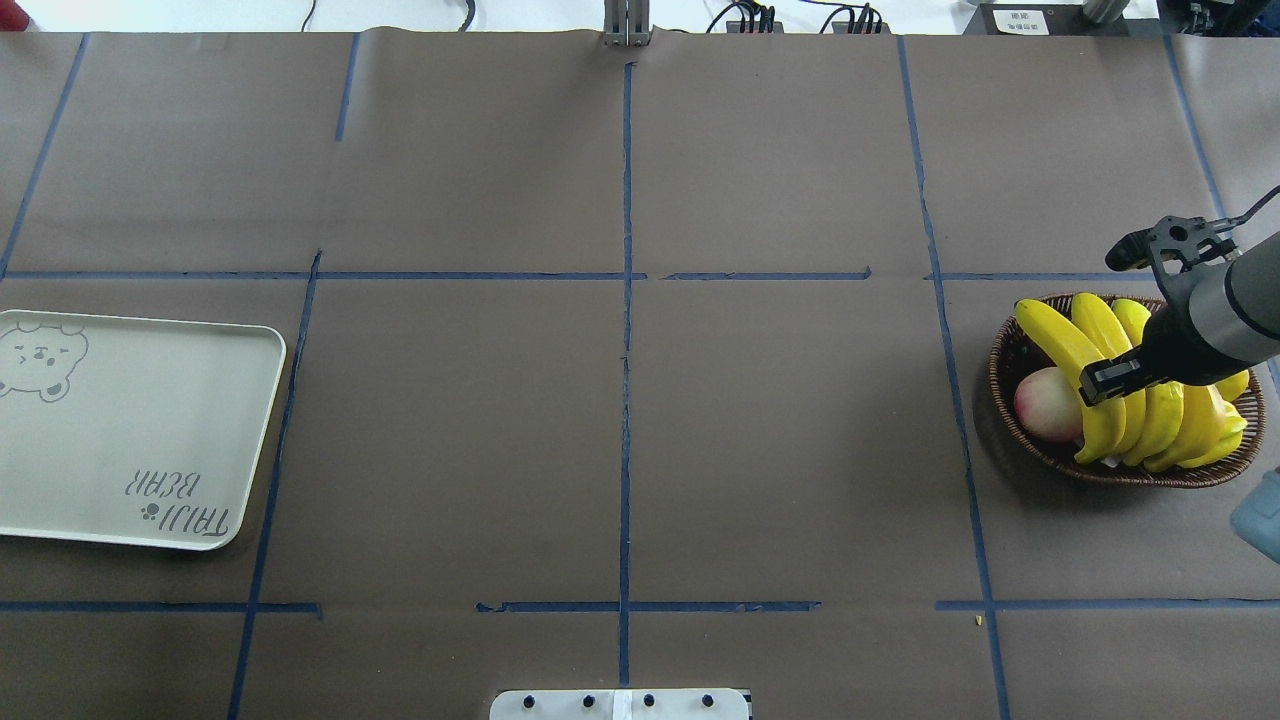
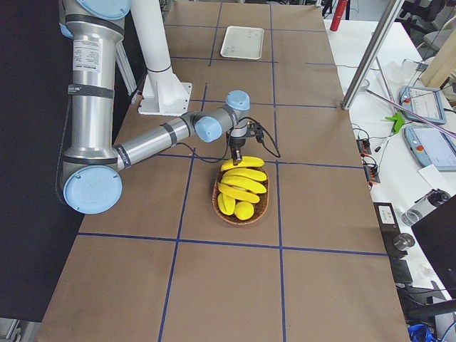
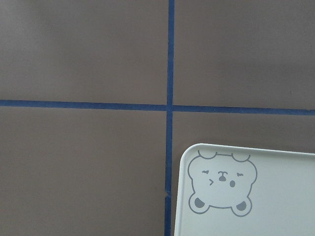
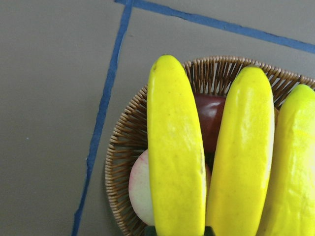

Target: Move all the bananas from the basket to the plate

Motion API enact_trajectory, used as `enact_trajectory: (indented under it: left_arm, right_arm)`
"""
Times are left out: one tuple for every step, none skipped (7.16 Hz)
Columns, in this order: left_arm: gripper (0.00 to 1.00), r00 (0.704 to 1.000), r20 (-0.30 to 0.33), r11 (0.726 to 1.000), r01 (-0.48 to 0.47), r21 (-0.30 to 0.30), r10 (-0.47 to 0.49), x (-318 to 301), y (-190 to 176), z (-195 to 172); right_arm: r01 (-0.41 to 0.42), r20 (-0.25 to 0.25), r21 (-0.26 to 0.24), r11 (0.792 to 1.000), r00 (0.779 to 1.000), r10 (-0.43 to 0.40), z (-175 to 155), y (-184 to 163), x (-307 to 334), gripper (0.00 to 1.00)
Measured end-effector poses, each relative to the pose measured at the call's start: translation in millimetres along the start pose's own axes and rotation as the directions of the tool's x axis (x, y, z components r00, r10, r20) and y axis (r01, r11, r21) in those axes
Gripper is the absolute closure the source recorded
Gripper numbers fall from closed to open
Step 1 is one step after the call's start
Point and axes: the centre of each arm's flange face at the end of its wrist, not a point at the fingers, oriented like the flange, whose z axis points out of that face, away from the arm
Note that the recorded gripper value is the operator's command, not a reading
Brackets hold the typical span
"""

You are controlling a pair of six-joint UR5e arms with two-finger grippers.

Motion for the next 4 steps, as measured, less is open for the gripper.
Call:
enact_trajectory:
  left_arm:
    - [0.0,1.0,0.0,1.0,-0.001,0.001,0.001,0,0,0]
    - [0.0,1.0,-0.001,1.0,-0.006,0.005,0.006,1,-1,-1]
    - [0.0,1.0,-0.003,1.0,-0.015,0.015,0.015,8,-3,-2]
    - [0.0,1.0,-0.011,0.999,-0.015,0.029,0.016,25,-9,3]
  right_arm:
    - [-0.005,0.021,0.036,0.999,1.0,0.004,-24,2,-2,1.0]
    - [-0.021,0.058,0.064,0.998,0.998,0.017,-48,3,-4,1.0]
    - [-0.069,0.111,0.073,0.995,0.992,0.061,-67,0,-7,1.0]
    - [-0.152,0.174,0.084,0.985,0.975,0.136,-83,-10,-18,1.0]
